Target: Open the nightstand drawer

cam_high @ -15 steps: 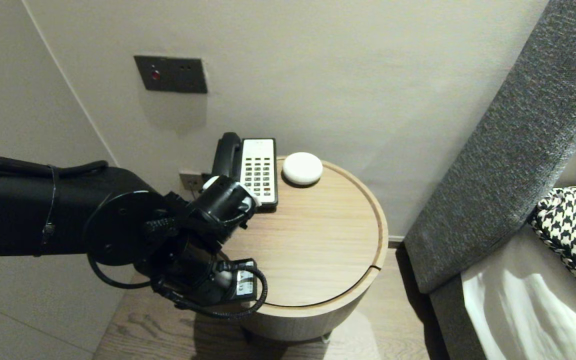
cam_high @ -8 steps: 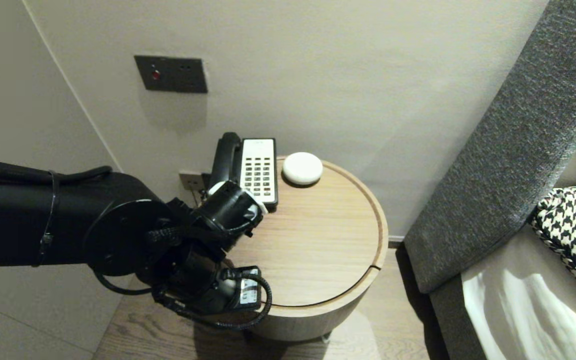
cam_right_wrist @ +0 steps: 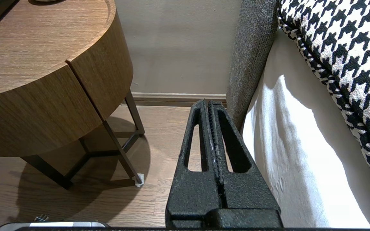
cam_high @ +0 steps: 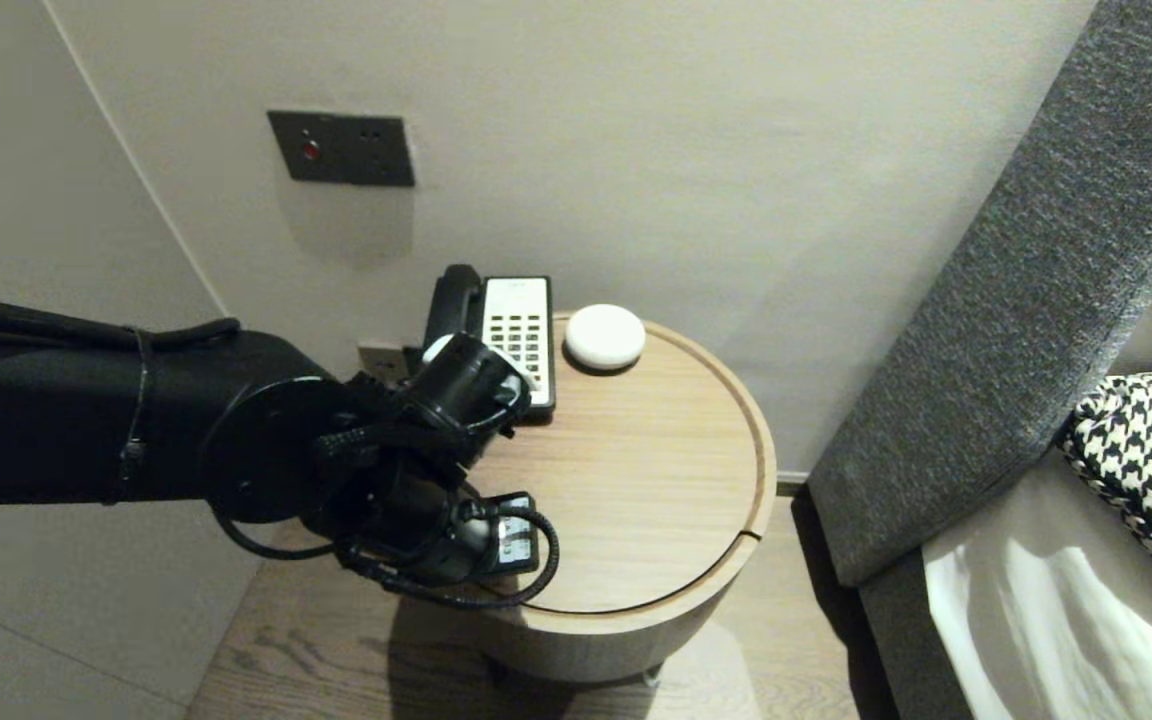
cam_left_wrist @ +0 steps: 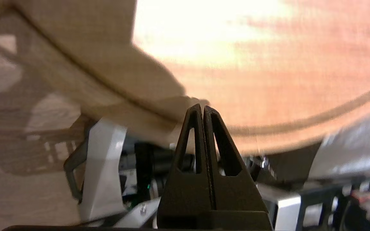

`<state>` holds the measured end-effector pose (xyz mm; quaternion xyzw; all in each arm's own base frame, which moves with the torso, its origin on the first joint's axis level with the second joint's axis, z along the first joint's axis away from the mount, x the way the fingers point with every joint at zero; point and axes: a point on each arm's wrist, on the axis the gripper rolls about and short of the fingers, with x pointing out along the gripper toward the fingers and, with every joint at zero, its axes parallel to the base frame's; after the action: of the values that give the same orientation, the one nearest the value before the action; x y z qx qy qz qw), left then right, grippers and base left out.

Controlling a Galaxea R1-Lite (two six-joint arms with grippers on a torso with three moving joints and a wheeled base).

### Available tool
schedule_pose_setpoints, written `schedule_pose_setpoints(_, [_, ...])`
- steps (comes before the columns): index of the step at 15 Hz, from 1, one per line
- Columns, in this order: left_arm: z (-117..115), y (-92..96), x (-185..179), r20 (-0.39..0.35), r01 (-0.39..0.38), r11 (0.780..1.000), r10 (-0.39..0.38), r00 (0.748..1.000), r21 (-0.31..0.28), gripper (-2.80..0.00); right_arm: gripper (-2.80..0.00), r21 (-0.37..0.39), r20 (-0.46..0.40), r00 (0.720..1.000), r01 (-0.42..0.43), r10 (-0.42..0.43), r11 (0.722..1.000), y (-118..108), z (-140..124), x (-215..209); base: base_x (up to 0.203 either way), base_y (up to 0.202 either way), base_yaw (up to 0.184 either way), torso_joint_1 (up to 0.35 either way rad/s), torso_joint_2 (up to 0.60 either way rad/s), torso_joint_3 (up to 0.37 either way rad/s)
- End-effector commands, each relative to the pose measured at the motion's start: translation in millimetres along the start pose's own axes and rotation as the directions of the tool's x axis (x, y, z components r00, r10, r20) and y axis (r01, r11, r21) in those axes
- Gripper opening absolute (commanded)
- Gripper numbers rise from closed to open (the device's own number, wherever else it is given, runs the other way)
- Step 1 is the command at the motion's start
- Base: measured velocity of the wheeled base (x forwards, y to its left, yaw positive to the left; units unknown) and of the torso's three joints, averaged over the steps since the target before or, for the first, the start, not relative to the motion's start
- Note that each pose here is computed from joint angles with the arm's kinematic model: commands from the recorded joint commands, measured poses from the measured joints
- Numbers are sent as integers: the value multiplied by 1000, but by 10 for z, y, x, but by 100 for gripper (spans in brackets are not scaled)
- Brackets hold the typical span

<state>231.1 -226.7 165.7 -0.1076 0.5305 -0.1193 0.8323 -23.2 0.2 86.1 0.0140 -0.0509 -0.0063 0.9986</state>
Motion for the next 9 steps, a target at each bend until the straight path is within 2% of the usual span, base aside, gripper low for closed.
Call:
schedule_pose_setpoints(1, [-3, 17, 119, -22, -25, 1000, 25, 999, -7, -280, -280, 0, -40, 999, 1, -1, 1000, -3, -113, 22, 0, 0, 0, 0, 0, 0])
schedule_pose_setpoints(7, [-53, 61, 44, -26, -22, 1000, 21, 999, -5, -280, -280, 1, -40, 999, 1, -1, 1000, -3, -113, 22, 0, 0, 0, 0, 0, 0])
schedule_pose_setpoints(9, [-128, 104, 47, -47, -31, 1000, 31, 998, 4, -280, -280, 0, -40, 999, 1, -1, 1000, -3, -113, 22, 0, 0, 0, 0, 0, 0])
